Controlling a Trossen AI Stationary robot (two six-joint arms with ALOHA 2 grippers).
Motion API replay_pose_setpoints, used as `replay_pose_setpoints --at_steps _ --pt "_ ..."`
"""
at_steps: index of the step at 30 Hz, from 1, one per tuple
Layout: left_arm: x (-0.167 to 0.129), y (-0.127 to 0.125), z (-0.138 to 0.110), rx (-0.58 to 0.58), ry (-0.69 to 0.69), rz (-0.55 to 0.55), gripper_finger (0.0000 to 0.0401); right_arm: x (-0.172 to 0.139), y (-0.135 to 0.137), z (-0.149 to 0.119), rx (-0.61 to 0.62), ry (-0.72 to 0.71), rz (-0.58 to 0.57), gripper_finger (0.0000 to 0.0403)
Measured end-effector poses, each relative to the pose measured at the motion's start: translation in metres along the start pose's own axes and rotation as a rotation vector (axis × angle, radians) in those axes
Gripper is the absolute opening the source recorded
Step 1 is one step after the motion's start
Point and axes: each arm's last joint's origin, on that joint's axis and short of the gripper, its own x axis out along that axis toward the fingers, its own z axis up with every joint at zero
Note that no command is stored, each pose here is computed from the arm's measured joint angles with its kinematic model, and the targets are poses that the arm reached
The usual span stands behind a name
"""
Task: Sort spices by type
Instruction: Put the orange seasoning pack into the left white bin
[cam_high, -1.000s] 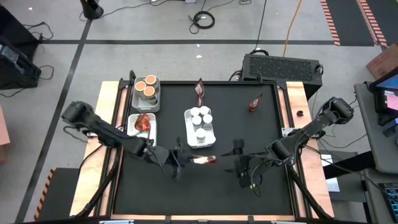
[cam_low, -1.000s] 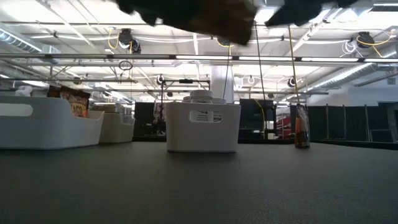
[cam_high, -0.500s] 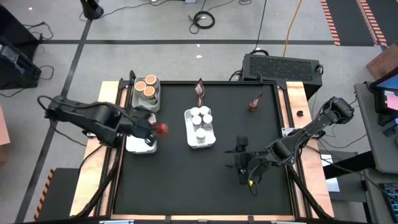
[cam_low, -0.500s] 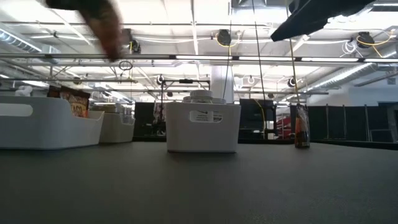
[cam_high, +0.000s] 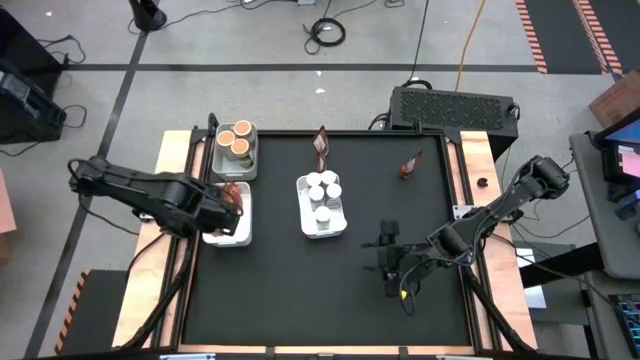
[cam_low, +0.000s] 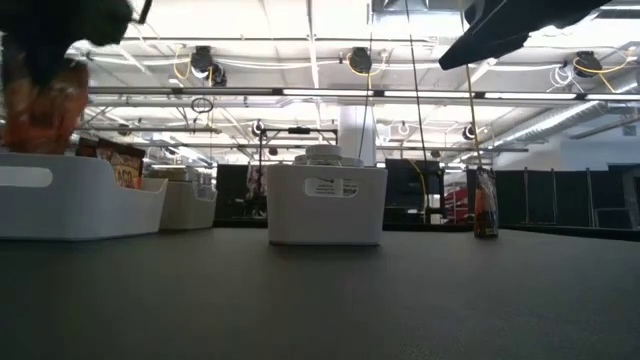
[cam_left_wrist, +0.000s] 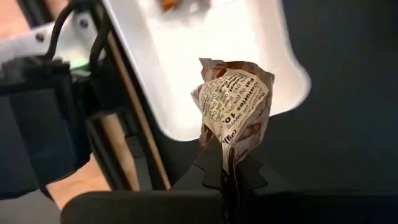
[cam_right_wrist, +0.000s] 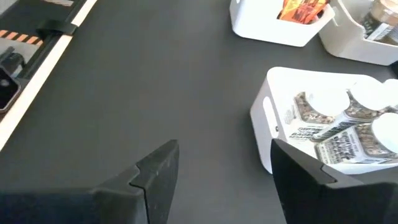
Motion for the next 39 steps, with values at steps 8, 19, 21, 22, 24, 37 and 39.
replay_pose_setpoints --at_steps 8,19,21,22,24,37,39 --pt "0.034 0.008 0.011 -0.033 -0.024 0.130 0.0001 0.000 0.001 0.000 -0.003 0.004 0.024 0.0208" --pt "0.064 0.008 0.024 -0.023 0.024 0.122 0.0002 0.000 0.001 0.000 0.000 0.003 0.024 0.0208" --pt "0.064 0.009 0.026 -0.019 0.025 0.122 0.0002 0.000 0.001 0.000 0.000 0.003 0.024 0.0208" --pt "0.063 0.009 0.027 -0.019 0.025 0.122 0.0002 0.000 0.001 0.000 0.000 0.003 0.024 0.0208" --pt "0.063 0.009 0.029 -0.026 0.026 0.121 0.0003 0.000 0.001 0.000 0.000 0.003 0.024 0.0208" --pt "0.063 0.010 0.039 -0.047 0.007 0.109 0.0067 0.000 0.001 0.000 -0.001 0.005 0.026 0.0208" --pt "0.063 0.010 0.040 -0.042 0.006 0.102 0.0078 0.000 0.001 0.000 0.000 0.005 0.026 0.0208"
